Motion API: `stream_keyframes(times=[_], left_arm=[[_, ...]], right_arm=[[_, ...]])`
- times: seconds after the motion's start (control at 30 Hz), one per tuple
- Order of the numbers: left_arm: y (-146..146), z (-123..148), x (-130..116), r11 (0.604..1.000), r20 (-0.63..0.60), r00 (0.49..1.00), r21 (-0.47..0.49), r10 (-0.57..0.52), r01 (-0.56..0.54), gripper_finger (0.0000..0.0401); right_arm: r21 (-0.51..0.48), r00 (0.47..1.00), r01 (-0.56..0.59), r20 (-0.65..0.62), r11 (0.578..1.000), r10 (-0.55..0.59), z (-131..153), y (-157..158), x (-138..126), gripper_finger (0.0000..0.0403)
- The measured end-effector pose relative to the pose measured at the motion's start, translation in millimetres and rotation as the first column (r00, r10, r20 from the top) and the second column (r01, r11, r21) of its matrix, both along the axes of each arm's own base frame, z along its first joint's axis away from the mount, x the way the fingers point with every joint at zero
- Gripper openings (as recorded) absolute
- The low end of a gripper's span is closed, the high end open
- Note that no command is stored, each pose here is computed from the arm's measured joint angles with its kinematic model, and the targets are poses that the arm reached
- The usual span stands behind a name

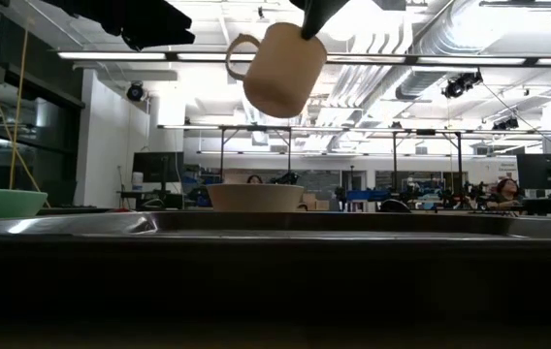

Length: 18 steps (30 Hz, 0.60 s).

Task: Set up tray
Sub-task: Put the yellow cup on the top left of the brown serving tray

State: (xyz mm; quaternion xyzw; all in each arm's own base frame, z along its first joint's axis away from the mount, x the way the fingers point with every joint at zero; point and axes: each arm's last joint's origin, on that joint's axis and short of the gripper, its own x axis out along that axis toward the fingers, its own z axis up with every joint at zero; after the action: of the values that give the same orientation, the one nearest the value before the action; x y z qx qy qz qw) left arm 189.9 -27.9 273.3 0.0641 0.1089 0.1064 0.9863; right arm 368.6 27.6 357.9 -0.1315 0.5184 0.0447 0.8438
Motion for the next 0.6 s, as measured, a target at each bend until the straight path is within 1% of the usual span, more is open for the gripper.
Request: stream_keyframes(times=[0.2, 0.27, 0.37, 0.5, 0.6], left_arm=[[1.7, -0.2, 0.8, 1.000, 0.006, 1.000, -0.016, 0.017, -0.017, 0.0282], [5.9, -0.3, 1.5, 0.999, 0.008, 1.000, -0.039, 0.023, -0.023, 0.0282], [13.0, -0.4, 2.8, 0.998, 0.009, 1.000, -0.063, 0.019, -0.018, 0.0282], [21.0, -3.3, 6.1, 0.996, -0.008, 1.000, -0.089, -0.001, 0.001, 0.0282], [25.4, -3.6, 7.4, 0.994, -0.006, 1.000, -0.106, -0.021, 0.021, 0.0282]], right_arm=[[0.011, 1.000, 0.019, 0.013, 1.000, -0.019, 0.4, 3.0, 0.8, 0.0000], [0.018, 0.999, 0.028, 0.026, 0.999, -0.029, -0.6, 4.1, 3.6, 0.0000], [0.022, 1.000, 0.017, 0.024, 1.000, -0.018, -5.7, 8.0, 8.5, 0.0000], [0.015, 1.000, 0.007, -0.010, 1.000, -0.007, -14.6, 12.9, 12.8, 0.0000], [0.014, 1.000, 0.007, -0.016, 1.000, -0.007, -16.2, 13.0, 13.5, 0.0000]])
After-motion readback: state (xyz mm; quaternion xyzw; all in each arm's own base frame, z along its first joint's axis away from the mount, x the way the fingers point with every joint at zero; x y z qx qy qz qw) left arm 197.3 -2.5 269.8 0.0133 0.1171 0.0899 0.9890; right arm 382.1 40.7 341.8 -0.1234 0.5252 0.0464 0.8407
